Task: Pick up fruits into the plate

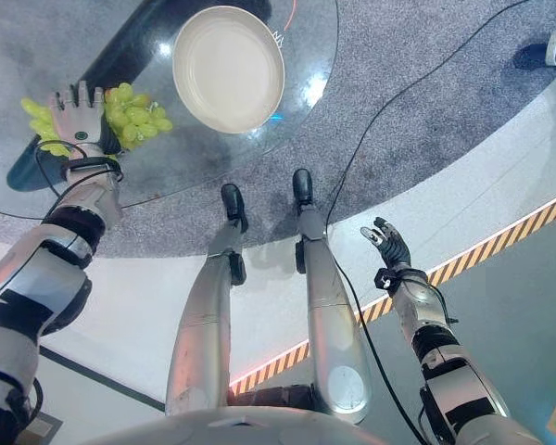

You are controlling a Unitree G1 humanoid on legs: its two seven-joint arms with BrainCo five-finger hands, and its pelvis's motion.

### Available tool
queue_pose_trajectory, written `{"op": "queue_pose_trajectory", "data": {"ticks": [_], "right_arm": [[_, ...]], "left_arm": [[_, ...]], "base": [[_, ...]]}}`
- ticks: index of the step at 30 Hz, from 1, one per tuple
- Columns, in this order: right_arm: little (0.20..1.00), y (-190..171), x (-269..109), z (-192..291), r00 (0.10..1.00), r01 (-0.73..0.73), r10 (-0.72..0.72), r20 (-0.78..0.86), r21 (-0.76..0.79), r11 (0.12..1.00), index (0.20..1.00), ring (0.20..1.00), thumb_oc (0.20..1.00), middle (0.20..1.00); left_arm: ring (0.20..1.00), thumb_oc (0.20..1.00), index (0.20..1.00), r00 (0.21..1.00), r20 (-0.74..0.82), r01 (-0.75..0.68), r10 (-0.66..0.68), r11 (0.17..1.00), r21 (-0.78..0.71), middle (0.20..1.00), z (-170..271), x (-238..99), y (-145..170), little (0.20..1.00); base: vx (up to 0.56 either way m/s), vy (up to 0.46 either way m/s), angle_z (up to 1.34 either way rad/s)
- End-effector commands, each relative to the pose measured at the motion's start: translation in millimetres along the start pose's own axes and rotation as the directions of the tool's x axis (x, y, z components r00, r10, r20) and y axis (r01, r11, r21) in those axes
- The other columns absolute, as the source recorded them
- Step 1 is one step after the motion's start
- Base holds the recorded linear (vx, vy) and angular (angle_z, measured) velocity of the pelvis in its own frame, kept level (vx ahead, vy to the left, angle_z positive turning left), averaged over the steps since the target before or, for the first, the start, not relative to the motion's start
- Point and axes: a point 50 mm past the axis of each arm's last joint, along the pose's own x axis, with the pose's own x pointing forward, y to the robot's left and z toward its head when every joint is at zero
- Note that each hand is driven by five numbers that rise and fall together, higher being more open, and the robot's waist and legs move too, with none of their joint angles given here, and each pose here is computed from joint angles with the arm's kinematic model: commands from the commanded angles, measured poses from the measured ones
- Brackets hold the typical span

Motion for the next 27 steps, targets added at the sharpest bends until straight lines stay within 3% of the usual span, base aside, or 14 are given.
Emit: {"op": "queue_pose_trajectory", "data": {"ticks": [1, 3, 5, 6, 7, 12, 27], "right_arm": [[1.000, 1, -9, -7, 1.000, -0.019, 0.018, 0.024, 0.043, 0.999, 1.000, 1.000, 1.000, 1.000], [1.000, 2, -9, -7, 1.000, -0.020, 0.018, 0.024, 0.045, 0.999, 1.000, 1.000, 1.000, 1.000], [1.000, 2, -8, -7, 0.999, -0.023, 0.022, 0.025, 0.049, 0.999, 1.000, 1.000, 1.000, 1.000], [1.000, 2, -8, -6, 0.999, -0.025, 0.024, 0.028, 0.050, 0.998, 1.000, 1.000, 1.000, 1.000], [1.000, 3, -8, -6, 0.999, -0.026, 0.024, 0.029, 0.051, 0.998, 1.000, 1.000, 1.000, 1.000], [1.000, 4, -6, -1, 0.998, -0.037, 0.035, 0.047, 0.053, 0.998, 1.000, 1.000, 1.000, 1.000], [1.000, 8, -9, -4, 0.996, -0.063, 0.061, 0.058, 0.042, 0.997, 1.000, 1.000, 1.000, 1.000]], "left_arm": [[1.000, 1.000, 1.000, 0.986, -0.151, 0.095, -0.075, 0.987, 0.129, 1.000, -51, -4, -18, 1.000], [1.000, 1.000, 1.000, 0.979, -0.172, 0.134, -0.114, 0.985, 0.112, 1.000, -55, -6, -22, 1.000], [0.671, 0.671, 0.671, 0.971, -0.181, 0.174, -0.156, 0.981, 0.087, 0.671, -58, -6, -25, 0.671], [0.275, 0.275, 0.275, 0.970, -0.181, 0.182, -0.164, 0.980, 0.084, 0.275, -58, -6, -26, 0.275], [0.200, 0.200, 0.200, 0.969, -0.180, 0.184, -0.167, 0.979, 0.083, 0.200, -57, -6, -26, 0.200], [0.200, 0.200, 0.200, 0.960, -0.186, 0.223, -0.211, 0.974, 0.048, 0.200, -57, -7, -29, 0.200], [0.200, 0.200, 0.200, 0.980, -0.088, 0.165, -0.177, 0.979, -0.122, 0.200, -37, -15, -35, 0.200]], "base": [[0.04, 0.018, -0.04], [0.03, 0.004, -0.05], [0.03, -0.008, -0.03], [0.00, 0.000, 0.00], [0.01, -0.007, -0.04], [0.00, 0.000, -0.04], [0.00, -0.011, 0.01]]}}
